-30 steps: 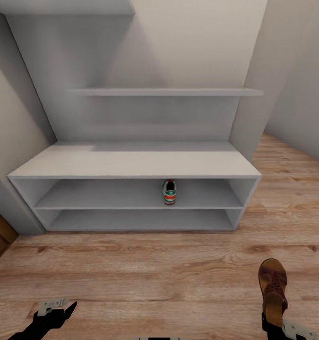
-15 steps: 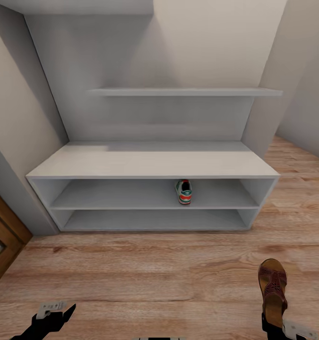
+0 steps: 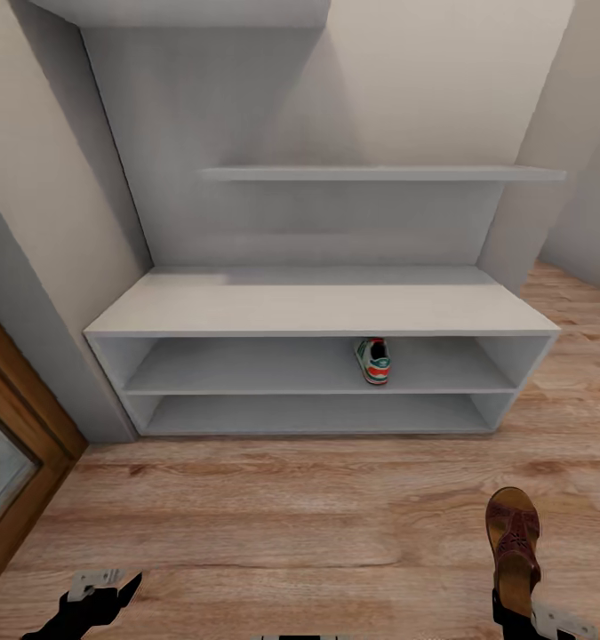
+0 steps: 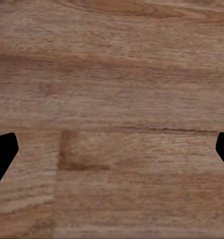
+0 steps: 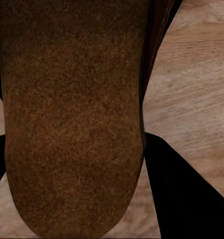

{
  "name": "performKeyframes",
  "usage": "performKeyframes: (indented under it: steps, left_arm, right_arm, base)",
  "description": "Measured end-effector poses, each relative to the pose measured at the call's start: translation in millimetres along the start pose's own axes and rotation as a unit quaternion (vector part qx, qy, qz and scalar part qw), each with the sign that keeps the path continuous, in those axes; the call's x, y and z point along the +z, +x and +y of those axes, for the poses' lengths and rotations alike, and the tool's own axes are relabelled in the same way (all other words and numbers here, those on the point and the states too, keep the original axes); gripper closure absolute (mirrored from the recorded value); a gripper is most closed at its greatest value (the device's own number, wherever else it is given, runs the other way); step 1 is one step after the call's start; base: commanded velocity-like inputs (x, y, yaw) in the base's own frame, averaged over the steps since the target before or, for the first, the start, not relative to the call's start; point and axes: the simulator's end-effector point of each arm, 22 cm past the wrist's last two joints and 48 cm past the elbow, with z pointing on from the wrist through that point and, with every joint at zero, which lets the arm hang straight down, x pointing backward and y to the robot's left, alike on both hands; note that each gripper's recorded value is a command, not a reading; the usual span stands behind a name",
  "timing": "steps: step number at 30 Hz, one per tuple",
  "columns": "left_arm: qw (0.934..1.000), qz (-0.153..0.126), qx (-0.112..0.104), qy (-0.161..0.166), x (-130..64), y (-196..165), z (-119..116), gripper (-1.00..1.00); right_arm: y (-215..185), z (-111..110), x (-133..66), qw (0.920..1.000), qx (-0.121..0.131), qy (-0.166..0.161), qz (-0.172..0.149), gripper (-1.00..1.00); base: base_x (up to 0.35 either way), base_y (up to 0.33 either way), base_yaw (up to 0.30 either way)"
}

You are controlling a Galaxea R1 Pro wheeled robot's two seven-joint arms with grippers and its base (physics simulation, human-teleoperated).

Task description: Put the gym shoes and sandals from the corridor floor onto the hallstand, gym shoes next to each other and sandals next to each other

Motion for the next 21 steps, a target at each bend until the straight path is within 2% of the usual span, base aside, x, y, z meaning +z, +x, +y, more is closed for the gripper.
performKeyframes:
  steps: [13, 21]
  left_arm:
    - [1.0, -0.005, 0.0, 0.001, 1.1, -4.0, -1.7, -1.0]
    - [1.0, -0.007, 0.0, 0.004, 2.2, -4.4, -5.9, -1.0]
  right_arm:
    - [0.0, 0.6, -0.1, 1.0, 0.0, -0.001, 0.0, 1.0]
    - [0.5, 2.7, -0.4, 1.0, 0.001, -0.002, 0.0, 1.0]
  base:
    - [-0.059, 0.297, 0.0]
    - [-0.001, 0.072, 0.0]
